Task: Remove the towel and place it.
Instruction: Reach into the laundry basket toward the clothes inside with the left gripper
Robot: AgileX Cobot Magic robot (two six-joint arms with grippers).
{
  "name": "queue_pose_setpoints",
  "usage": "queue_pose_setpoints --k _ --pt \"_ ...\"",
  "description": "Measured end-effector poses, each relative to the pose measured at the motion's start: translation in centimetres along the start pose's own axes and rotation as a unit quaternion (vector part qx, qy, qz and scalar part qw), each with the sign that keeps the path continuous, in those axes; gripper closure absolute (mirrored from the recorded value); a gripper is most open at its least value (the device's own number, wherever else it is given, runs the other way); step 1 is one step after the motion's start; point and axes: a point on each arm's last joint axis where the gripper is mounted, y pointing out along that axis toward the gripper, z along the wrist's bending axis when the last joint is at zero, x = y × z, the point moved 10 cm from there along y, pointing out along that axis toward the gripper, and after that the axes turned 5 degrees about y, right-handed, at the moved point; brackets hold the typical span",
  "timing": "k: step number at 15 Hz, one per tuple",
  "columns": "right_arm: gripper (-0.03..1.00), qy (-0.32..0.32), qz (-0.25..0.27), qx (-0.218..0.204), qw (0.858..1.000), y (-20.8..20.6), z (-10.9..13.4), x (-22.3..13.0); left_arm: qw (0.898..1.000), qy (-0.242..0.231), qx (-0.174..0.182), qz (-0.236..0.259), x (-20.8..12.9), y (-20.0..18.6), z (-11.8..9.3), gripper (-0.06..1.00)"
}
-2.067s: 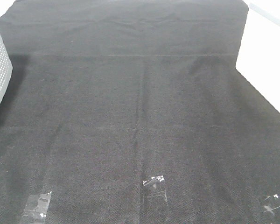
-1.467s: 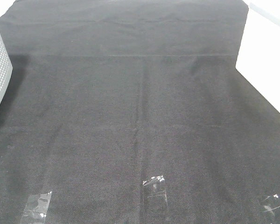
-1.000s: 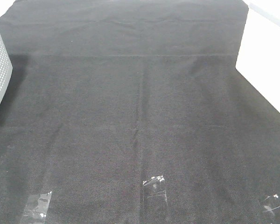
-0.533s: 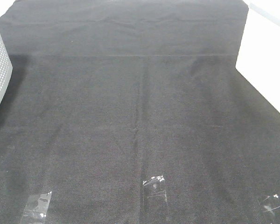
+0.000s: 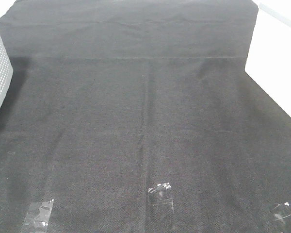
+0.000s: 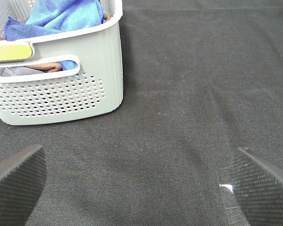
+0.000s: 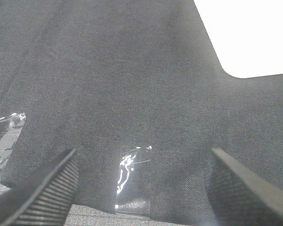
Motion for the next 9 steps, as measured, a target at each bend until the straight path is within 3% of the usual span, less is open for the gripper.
queue_pose_setpoints --k 9 --pt "0.25 0.000 0.000 0.000 1.000 0.00 0.00 0.00 1.000 0.000 0.000 0.000 0.00 0.00 0.00 -0.05"
